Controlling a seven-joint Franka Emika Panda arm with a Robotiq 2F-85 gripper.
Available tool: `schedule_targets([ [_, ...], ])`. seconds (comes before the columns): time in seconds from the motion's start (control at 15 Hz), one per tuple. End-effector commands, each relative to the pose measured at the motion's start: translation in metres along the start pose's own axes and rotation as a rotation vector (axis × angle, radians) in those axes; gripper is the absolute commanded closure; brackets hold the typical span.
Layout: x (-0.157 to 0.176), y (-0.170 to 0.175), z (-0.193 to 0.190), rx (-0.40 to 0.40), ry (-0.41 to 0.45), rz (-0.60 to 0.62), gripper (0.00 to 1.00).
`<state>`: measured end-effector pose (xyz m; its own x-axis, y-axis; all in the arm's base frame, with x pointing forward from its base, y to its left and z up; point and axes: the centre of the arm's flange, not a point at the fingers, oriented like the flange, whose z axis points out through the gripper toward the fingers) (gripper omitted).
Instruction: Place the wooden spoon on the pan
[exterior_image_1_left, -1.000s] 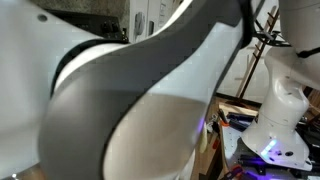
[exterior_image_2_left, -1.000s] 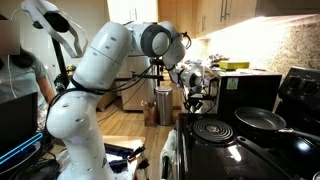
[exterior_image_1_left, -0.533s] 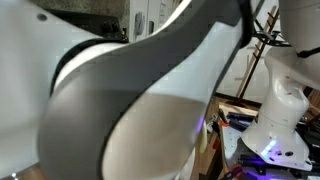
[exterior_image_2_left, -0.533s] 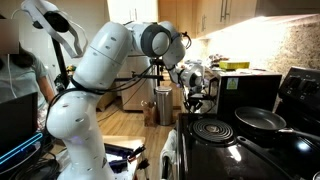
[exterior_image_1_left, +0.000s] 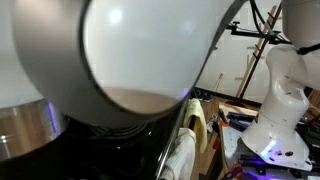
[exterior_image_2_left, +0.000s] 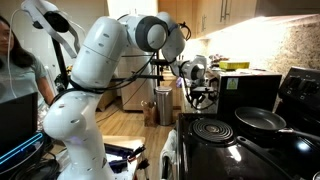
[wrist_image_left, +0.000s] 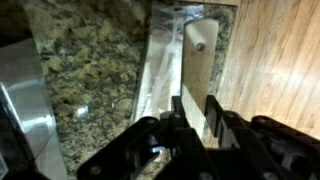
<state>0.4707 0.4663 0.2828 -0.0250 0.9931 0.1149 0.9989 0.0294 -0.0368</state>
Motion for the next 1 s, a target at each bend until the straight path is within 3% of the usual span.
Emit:
schedule_targets([
  [0.0,-0.025,-0.021,-0.032,0.095,0.075,-0.002,0.91],
  [0.2,-0.04,-0.044,-0.035,0.224,0.119,0.063,0.91],
  [0.4,-0.063,-0.071,-0.036,0.326,0.09,0.187,0.91],
  [0.53,-0.082,-0.084,-0.044,0.352,0.01,0.265,0.91],
  [0.93,-0.139,-0.102,-0.086,0.333,-0.239,0.484,0.91],
])
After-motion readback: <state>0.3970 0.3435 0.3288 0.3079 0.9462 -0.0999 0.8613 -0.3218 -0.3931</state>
